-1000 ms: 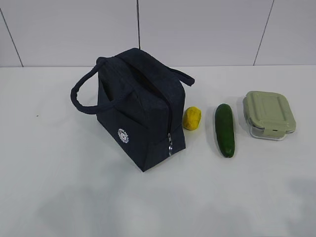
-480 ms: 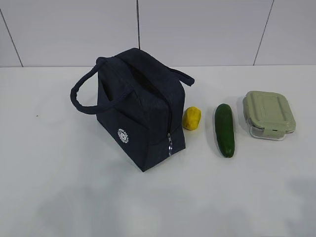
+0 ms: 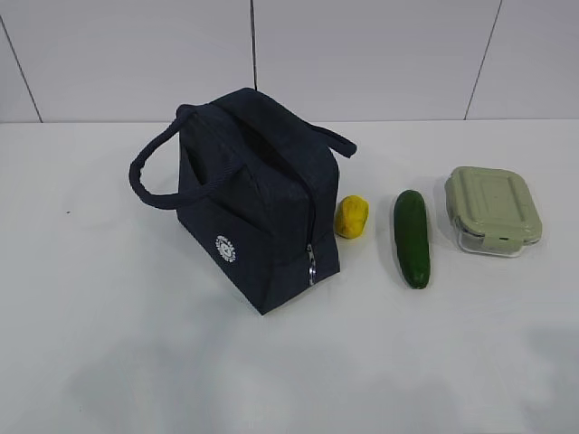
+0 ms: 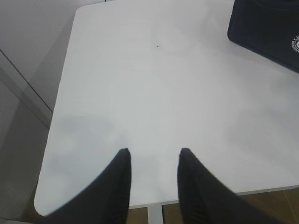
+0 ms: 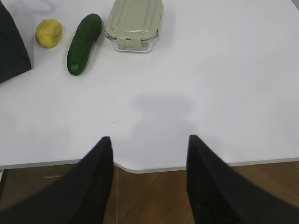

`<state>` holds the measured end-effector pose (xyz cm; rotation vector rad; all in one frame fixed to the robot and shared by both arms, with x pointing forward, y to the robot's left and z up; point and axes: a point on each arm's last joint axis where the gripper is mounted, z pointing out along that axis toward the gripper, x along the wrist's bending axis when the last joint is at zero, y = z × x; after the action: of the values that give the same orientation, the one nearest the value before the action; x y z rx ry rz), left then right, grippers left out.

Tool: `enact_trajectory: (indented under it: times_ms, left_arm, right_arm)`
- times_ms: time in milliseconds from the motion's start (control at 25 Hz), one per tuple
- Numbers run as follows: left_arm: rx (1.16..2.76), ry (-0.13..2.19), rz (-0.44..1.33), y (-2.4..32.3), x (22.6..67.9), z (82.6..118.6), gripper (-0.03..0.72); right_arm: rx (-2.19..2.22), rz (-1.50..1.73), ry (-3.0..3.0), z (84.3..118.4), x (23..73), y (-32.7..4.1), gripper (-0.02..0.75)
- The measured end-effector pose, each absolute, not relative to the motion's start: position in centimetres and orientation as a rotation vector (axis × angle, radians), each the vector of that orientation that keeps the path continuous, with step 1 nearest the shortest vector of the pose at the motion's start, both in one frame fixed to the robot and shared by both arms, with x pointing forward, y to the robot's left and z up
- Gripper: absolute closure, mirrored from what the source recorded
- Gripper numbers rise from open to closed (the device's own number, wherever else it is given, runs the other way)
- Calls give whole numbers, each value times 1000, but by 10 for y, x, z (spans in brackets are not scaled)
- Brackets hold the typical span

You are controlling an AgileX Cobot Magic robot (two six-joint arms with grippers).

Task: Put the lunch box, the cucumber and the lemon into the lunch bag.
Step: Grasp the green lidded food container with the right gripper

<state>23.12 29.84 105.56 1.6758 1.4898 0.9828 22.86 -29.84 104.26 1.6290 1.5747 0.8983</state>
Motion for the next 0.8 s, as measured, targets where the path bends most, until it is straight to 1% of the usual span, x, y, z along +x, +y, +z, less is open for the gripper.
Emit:
enact_trajectory:
  times_ms: [280,480,800]
  left_arm:
    - [1676,1490,983,298,231,1056,445]
    - [1682,1479,977,299,231,1056,449]
    - [1692,1463,968,299,231,1056,450]
  right_arm:
    - [1601,925,1548,1048,228,-298,356]
    - [1536,1094,1490,1066,231,-292,356]
    - [1731,1352,1543,1080,282,-274,356]
